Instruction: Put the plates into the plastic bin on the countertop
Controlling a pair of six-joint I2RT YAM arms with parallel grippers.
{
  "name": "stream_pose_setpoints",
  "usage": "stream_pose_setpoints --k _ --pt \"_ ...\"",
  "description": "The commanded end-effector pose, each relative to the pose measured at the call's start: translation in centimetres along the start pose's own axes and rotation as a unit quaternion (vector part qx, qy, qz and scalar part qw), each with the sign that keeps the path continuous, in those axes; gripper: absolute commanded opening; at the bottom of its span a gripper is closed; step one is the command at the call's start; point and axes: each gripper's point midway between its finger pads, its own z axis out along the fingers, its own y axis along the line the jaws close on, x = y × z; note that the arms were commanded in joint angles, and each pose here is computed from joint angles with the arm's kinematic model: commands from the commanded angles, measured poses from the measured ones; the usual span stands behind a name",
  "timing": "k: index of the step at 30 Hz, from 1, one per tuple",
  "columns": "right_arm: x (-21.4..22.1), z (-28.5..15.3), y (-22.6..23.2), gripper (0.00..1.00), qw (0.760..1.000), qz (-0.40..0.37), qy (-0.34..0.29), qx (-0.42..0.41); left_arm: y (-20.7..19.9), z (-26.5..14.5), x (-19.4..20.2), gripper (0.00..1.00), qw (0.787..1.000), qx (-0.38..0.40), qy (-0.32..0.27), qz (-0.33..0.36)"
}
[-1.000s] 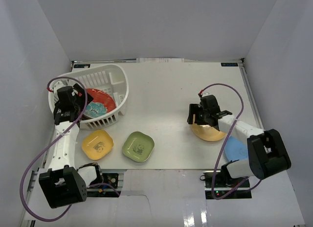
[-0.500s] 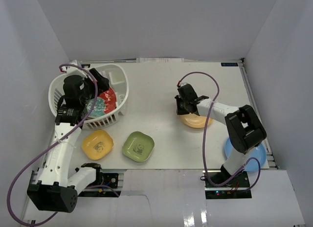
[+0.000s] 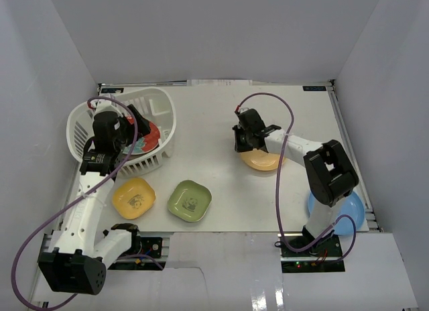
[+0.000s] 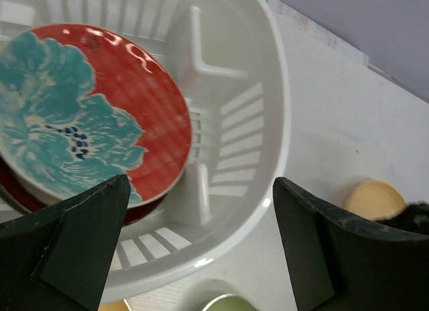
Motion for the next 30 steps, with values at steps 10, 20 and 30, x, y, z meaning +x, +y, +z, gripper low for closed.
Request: stream_pose_setpoints --k 10,20,30 --pt "-8.0 -6.7 1.0 0.82 0.994 -0.002 -0.103 -0.037 -18.0 -7.0 4.9 0.98 0.927 0.354 0.125 0.009" --pt "5.1 -17.3 -18.0 0.23 0.928 0.238 -0.186 0.217 -24.7 -6.2 16.3 0.91 0.909 0.357 0.204 0.075" --pt "14.2 -19.8 -23.6 0.82 0.865 0.312 -0.150 0.365 -26.5 1.0 23.7 0.86 0.924 0.282 0.237 0.106"
